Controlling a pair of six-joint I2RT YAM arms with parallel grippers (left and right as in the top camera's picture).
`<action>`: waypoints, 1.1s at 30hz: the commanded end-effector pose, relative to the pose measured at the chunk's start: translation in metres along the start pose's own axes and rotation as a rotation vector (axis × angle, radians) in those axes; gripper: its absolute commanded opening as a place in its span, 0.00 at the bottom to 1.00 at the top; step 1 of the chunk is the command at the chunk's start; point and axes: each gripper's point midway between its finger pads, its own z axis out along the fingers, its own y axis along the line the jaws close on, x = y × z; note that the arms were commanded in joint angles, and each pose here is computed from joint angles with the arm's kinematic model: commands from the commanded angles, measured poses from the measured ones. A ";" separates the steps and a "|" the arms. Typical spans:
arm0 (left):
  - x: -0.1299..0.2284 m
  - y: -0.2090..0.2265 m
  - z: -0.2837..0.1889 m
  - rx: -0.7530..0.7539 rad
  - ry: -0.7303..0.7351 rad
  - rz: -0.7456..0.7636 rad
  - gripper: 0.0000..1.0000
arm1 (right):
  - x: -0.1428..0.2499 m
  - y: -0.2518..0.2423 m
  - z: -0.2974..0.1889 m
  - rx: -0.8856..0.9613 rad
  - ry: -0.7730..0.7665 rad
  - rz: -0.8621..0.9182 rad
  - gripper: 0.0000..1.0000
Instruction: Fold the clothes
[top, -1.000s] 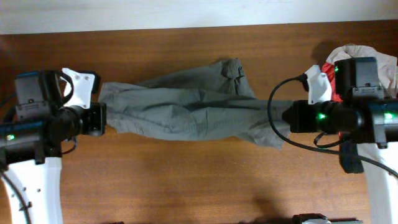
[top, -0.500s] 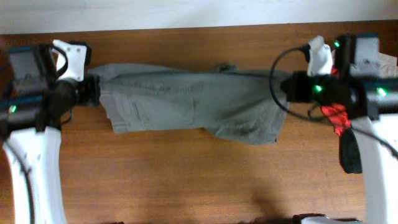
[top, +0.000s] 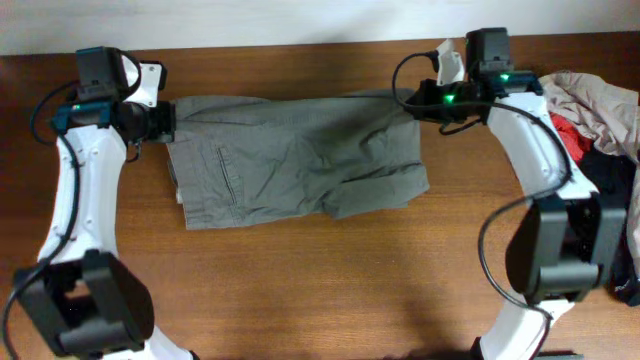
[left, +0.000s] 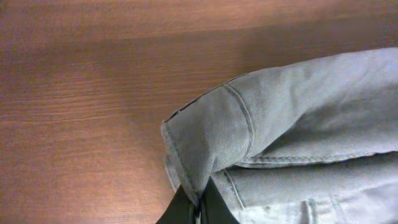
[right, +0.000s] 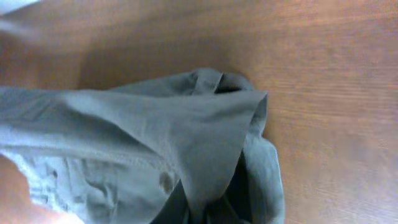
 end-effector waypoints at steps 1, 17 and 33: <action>0.002 0.034 0.021 -0.147 0.029 -0.018 0.28 | -0.011 -0.006 0.007 0.000 -0.033 -0.012 0.60; 0.017 -0.029 -0.020 0.128 0.104 -0.017 0.86 | 0.066 0.003 -0.037 -0.032 0.259 0.103 0.89; 0.108 -0.094 0.083 0.258 0.189 0.040 0.09 | 0.141 0.041 0.079 0.126 0.308 -0.090 0.11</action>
